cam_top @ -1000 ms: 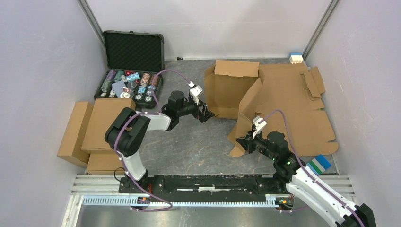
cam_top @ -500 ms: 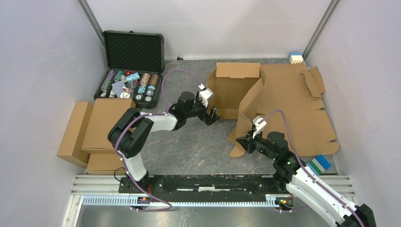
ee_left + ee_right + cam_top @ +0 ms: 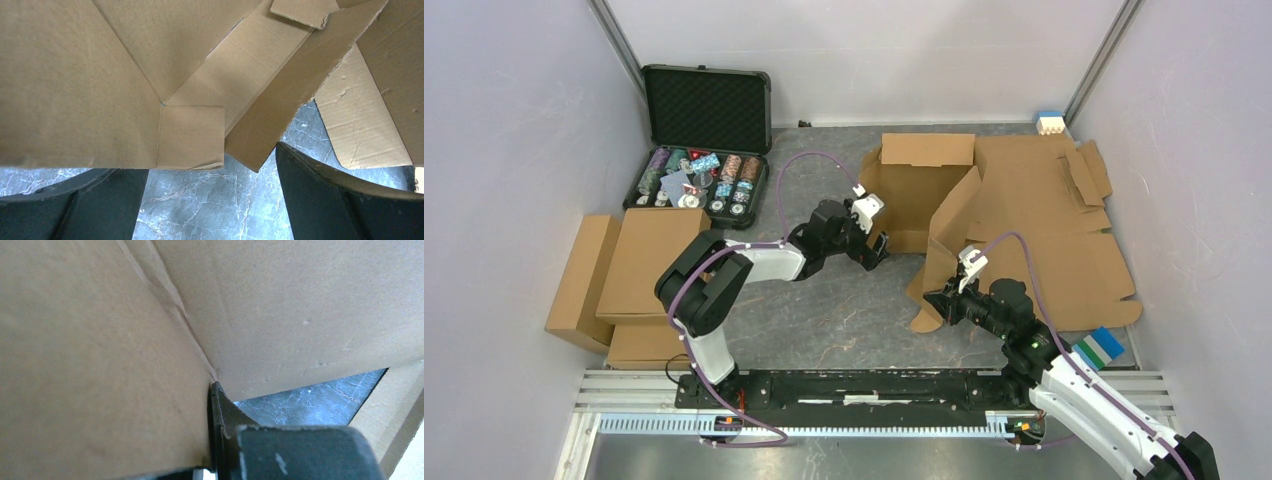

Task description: Fold the paper box

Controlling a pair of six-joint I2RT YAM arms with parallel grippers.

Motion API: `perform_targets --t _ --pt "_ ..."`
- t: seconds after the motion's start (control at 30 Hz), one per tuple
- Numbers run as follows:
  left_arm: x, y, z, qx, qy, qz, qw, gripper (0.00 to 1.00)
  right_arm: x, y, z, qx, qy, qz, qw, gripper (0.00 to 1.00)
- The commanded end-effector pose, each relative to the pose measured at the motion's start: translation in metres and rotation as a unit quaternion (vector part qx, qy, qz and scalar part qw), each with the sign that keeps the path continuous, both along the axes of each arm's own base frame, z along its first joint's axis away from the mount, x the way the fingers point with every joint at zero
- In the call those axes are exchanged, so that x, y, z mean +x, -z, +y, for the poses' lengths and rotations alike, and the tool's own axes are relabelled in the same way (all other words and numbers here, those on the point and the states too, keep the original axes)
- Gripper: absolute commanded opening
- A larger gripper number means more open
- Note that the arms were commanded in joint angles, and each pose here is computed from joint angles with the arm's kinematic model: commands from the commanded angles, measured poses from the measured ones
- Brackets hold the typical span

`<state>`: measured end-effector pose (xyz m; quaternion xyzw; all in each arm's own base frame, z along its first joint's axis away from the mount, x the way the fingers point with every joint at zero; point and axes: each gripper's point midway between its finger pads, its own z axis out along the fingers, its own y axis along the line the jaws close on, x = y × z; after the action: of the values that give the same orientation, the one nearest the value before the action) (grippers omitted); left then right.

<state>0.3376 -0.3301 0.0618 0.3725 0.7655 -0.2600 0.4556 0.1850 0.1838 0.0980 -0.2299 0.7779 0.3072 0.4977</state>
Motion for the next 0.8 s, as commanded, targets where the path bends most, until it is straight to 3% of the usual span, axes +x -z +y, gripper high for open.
perform_targets --t 0.0,0.47,0.77 --pt "-0.003 -0.015 -0.011 -0.035 0.009 0.004 0.999 0.99 0.001 -0.015 0.005 0.012 -0.007 -0.007 1.0 0.06" --pt "-0.005 -0.034 -0.016 -0.135 0.006 0.054 0.989 0.98 -0.001 -0.01 0.002 0.002 -0.007 0.001 1.0 0.04" --pt "0.007 -0.003 0.0 -0.051 -0.039 0.043 0.997 0.94 -0.001 -0.011 0.001 -0.002 -0.004 -0.002 1.0 0.04"
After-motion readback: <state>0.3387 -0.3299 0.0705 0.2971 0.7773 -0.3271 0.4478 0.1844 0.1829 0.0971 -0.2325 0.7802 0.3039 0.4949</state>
